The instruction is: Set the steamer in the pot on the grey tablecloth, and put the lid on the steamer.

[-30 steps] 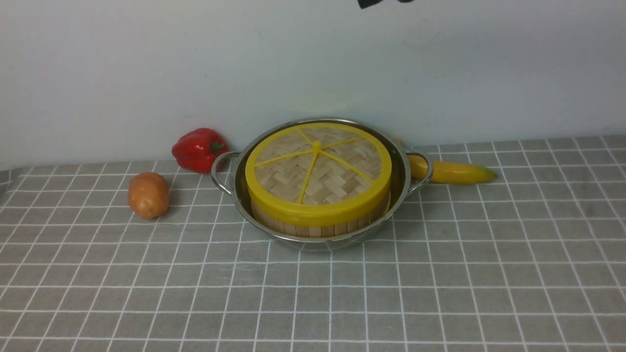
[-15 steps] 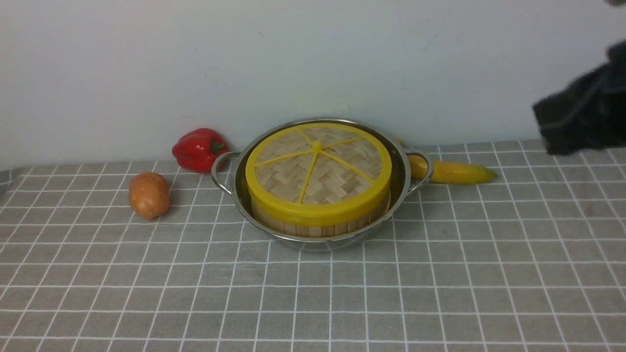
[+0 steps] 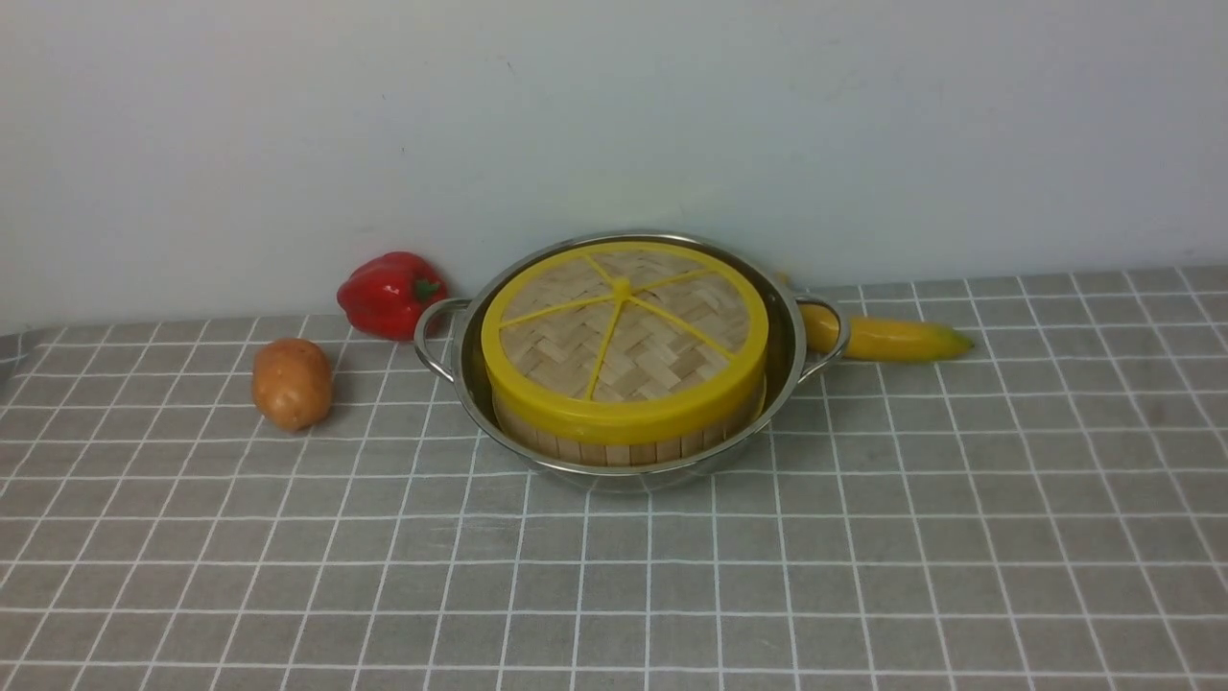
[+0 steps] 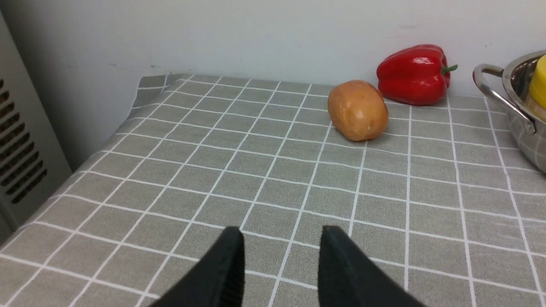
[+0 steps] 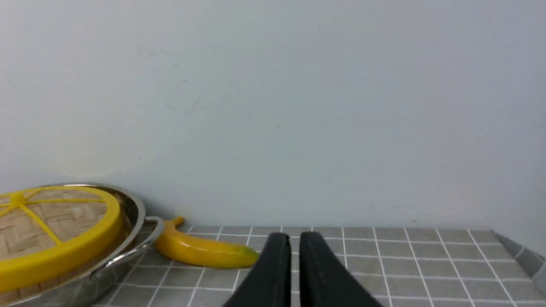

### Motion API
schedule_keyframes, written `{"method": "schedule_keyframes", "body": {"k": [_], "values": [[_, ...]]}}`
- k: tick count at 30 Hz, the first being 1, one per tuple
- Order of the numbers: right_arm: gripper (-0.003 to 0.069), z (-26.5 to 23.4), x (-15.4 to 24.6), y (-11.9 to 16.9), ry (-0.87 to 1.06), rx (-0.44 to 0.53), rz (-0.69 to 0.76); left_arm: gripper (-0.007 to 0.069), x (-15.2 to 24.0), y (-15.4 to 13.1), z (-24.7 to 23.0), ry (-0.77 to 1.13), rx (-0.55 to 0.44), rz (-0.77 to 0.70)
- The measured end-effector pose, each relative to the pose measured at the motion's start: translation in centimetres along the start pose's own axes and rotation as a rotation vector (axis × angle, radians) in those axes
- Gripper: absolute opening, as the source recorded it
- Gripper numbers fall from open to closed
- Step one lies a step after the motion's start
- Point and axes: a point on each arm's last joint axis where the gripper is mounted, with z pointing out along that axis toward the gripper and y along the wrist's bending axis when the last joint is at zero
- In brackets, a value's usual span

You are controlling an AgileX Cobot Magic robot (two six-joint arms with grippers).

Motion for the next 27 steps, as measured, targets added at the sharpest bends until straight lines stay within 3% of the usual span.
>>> {"method": "schedule_keyframes", "body": {"k": [7, 27], "values": [[0.0073, -0.8, 4.9, -0.7, 0.031, 0.023, -0.017, 0.0243, 0.0, 0.0, 0.0, 0.0, 0.0, 0.0], [0.0124, -1.3, 6.5, -0.8, 0.157, 0.033, -0.051, 0.0243, 0.0, 0.0, 0.0, 0.0, 0.0, 0.001]]}}
